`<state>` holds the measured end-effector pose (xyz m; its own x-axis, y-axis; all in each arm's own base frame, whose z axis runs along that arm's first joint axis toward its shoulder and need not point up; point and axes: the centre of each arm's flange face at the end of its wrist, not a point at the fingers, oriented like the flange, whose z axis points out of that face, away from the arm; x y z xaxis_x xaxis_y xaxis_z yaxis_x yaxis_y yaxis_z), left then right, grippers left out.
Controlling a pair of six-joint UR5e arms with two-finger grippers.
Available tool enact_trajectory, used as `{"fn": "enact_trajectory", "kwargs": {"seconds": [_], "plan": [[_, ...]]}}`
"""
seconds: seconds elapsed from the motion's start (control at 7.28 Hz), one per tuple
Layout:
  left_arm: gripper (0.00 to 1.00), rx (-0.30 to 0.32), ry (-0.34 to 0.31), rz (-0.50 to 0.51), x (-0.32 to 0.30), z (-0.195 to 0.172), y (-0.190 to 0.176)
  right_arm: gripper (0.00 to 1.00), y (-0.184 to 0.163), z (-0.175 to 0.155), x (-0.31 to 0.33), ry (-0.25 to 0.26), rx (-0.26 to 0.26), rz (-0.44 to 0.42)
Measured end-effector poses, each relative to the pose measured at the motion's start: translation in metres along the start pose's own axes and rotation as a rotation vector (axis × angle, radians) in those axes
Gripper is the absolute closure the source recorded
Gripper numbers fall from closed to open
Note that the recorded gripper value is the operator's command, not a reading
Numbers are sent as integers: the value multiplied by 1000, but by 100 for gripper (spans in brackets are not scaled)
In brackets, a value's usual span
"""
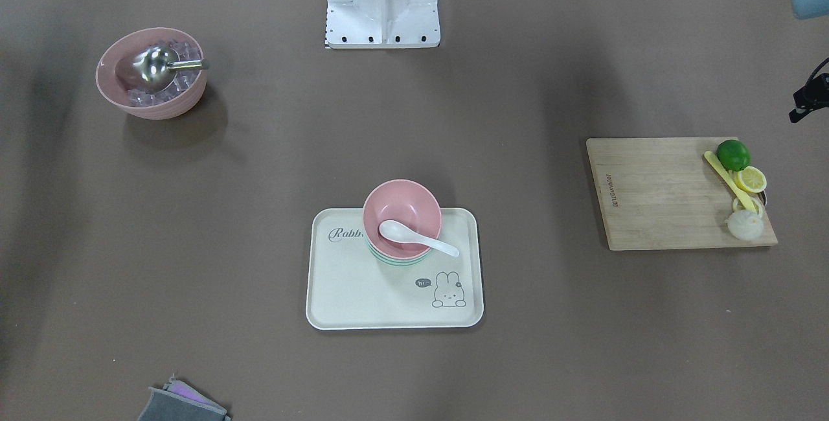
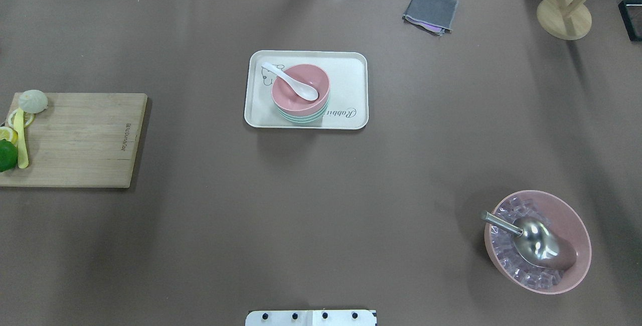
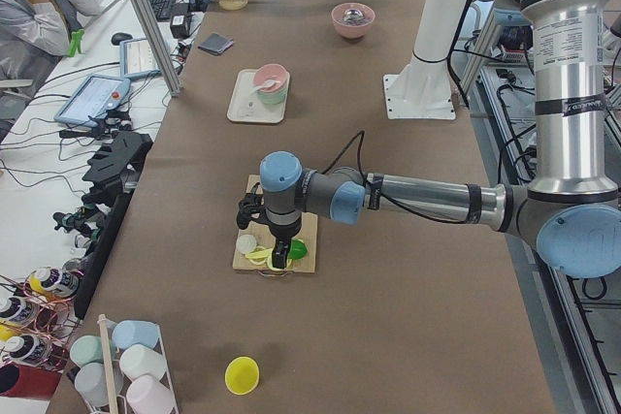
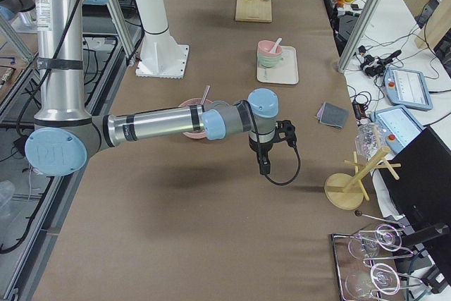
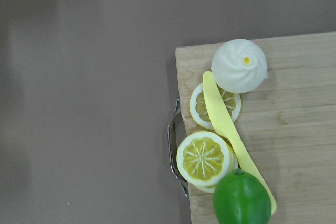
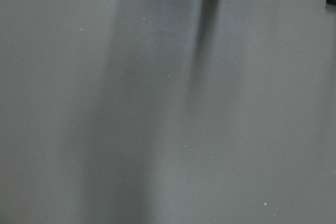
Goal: Stack pink bowl on green and place spoon
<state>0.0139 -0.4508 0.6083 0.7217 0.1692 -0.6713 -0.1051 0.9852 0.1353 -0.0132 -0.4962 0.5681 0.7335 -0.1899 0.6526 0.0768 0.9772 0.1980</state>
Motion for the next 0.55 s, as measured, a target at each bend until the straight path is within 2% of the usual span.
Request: {"fn": "enact_trajectory", "kwargs": {"seconds": [0.27,0.55], "plan": [[2,7,69,-21,-9,-11,10,0,3,6,7,25,-14,16],[2,18,94,-29,-10,-16,13,0,2,8,6,28,-18,71]]}}
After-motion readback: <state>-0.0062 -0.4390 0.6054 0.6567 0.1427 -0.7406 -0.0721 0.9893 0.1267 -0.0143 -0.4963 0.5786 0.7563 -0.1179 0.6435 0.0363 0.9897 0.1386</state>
